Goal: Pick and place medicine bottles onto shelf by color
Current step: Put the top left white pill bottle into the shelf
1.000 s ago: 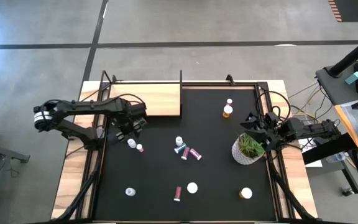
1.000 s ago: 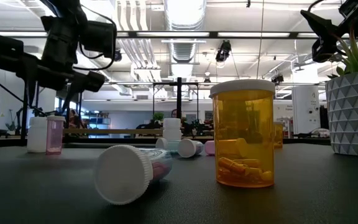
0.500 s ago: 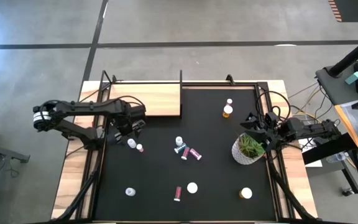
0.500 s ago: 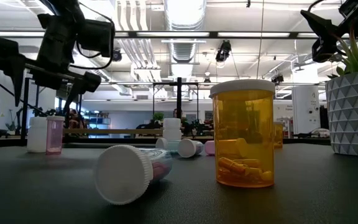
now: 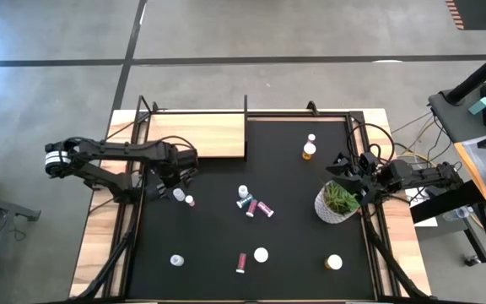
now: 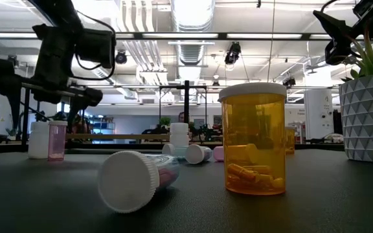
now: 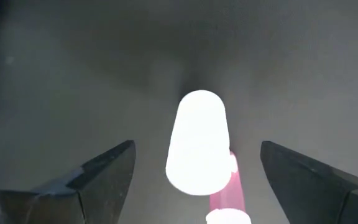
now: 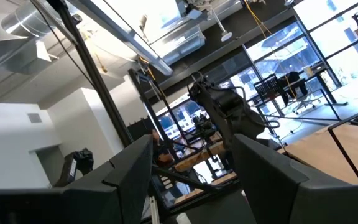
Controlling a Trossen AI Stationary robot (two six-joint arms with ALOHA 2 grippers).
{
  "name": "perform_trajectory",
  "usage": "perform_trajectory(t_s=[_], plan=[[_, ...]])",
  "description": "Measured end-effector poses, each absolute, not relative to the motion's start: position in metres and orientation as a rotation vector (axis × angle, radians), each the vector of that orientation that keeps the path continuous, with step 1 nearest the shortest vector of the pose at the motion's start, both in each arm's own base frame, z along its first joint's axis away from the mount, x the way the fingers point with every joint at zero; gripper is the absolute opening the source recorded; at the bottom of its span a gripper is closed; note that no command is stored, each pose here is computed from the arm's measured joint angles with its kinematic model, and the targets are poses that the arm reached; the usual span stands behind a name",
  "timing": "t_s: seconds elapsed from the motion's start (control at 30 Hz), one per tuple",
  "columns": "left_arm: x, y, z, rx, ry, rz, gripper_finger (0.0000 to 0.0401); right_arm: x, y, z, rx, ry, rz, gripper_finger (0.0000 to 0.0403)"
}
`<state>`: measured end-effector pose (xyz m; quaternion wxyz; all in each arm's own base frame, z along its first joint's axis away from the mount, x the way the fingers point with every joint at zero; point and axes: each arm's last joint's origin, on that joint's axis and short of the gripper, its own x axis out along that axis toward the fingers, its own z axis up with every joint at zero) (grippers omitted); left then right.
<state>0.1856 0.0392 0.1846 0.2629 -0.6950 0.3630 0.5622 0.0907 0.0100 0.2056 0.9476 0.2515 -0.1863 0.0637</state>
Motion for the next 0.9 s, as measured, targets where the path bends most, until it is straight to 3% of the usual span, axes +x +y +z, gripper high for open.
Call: perform_trajectory(t_s=[0.3, 0.9], plan=[[0.1866, 0.0391, 0.1797, -1.88, 0.977, 1.503, 0.0304, 0.0907, 0.01, 0.2057, 0.512, -0.379, 0.13, 0.0212], [0.1883, 0.0395, 0.178, -1.85, 0.998, 1.46, 0.0131, 0.0907, 0.0101, 0.2056, 0.512, -0.379, 0.13, 0.0212]])
